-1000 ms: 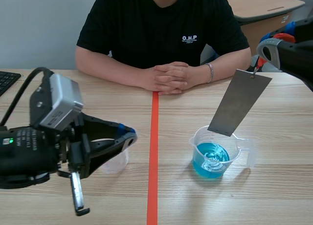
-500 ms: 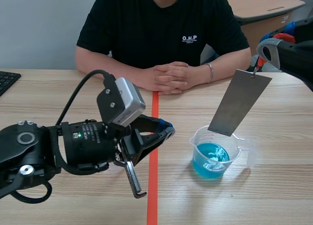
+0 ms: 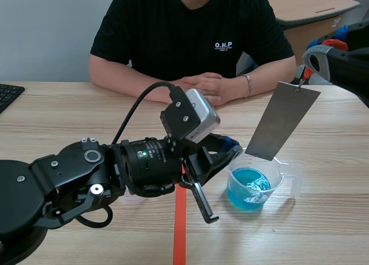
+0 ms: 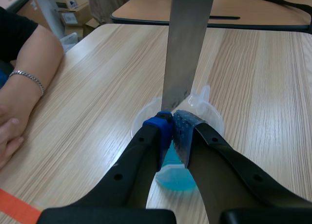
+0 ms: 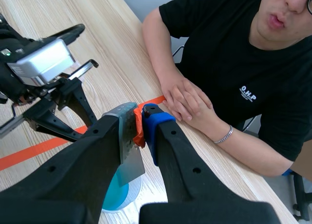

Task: Do the redox reaction experiment.
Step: 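Point at the plate with the left hand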

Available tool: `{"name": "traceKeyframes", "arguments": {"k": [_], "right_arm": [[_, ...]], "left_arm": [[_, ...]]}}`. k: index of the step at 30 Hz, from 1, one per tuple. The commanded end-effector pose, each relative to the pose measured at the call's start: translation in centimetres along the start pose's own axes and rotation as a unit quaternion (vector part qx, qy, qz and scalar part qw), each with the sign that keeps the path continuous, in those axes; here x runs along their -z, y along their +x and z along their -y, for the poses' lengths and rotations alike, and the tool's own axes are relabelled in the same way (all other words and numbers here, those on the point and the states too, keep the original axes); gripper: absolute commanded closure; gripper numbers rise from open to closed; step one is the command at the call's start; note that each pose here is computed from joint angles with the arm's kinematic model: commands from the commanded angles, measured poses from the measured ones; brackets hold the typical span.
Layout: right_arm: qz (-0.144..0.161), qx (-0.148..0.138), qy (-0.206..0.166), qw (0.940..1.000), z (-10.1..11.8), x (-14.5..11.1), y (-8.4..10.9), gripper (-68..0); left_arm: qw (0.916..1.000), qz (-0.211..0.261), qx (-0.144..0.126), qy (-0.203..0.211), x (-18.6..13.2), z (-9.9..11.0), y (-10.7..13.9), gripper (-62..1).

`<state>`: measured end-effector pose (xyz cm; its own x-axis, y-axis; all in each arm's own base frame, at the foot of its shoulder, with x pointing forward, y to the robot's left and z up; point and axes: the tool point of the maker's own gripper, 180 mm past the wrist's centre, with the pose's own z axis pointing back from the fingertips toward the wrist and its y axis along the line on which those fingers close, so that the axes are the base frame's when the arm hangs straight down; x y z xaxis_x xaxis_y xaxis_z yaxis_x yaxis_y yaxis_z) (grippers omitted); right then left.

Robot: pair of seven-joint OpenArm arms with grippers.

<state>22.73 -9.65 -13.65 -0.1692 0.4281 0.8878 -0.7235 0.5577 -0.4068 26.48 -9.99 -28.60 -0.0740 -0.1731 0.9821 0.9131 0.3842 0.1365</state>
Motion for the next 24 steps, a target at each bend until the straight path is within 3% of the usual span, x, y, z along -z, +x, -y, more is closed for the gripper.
{"name": "traceKeyframes", "arguments": {"k": [1,8,24], "right_arm": [[0.017,-0.004,-0.004,0.9998,0.4,0.1,0.8,-1.5],[0.017,-0.004,-0.004,0.9998,0.4,0.1,0.8,-1.5],[0.017,-0.004,-0.004,0.9998,0.4,0.1,0.8,-1.5]], "left_arm": [[0.9998,0.016,0.006,0.004,0.5,-0.5,0.9,-4.6],[0.9997,0.013,0.012,0.017,1.6,-1.5,0.6,-4.6],[0.9998,0.012,0.014,0.010,1.8,-1.1,0.2,-4.6]]}}
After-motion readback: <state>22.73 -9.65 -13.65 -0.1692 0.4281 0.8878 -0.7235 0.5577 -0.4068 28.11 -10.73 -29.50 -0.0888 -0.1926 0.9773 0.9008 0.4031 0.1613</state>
